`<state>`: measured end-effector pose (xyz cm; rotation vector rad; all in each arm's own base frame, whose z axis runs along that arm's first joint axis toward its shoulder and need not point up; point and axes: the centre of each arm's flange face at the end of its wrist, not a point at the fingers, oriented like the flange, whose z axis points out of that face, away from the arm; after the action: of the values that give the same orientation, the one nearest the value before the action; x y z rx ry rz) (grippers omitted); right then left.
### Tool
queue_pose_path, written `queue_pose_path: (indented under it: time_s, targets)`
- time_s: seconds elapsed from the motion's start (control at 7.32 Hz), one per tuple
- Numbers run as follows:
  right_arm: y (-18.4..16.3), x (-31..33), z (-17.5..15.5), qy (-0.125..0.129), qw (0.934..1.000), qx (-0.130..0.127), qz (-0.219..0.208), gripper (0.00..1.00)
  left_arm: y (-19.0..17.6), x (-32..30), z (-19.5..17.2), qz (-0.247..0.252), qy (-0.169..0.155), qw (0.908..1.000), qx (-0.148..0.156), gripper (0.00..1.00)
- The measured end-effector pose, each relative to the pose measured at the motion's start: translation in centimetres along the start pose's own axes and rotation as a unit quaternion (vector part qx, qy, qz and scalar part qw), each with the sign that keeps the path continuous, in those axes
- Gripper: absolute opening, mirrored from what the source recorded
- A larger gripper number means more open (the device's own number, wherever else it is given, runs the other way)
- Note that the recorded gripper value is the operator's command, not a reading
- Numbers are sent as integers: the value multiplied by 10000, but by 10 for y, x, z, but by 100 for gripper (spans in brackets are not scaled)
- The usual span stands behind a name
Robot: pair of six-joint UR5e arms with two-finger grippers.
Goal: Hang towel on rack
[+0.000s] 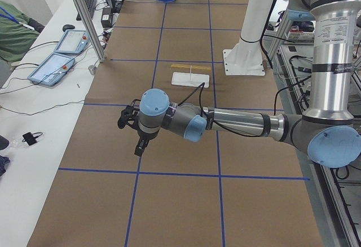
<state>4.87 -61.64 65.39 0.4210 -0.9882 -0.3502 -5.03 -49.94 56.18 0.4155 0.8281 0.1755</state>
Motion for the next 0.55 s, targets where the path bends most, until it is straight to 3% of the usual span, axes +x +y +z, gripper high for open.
queue_pose_path:
  time_s: [0.27,0.55]
  targets:
    - [-57,-86,-26,-474,9942,407,-878,0,-29,20,-2,244,87,9996,150,98]
    - [-106,-182,-32,-753,9829,575,-1577,0,-86,67,-4,31,278,9991,330,98]
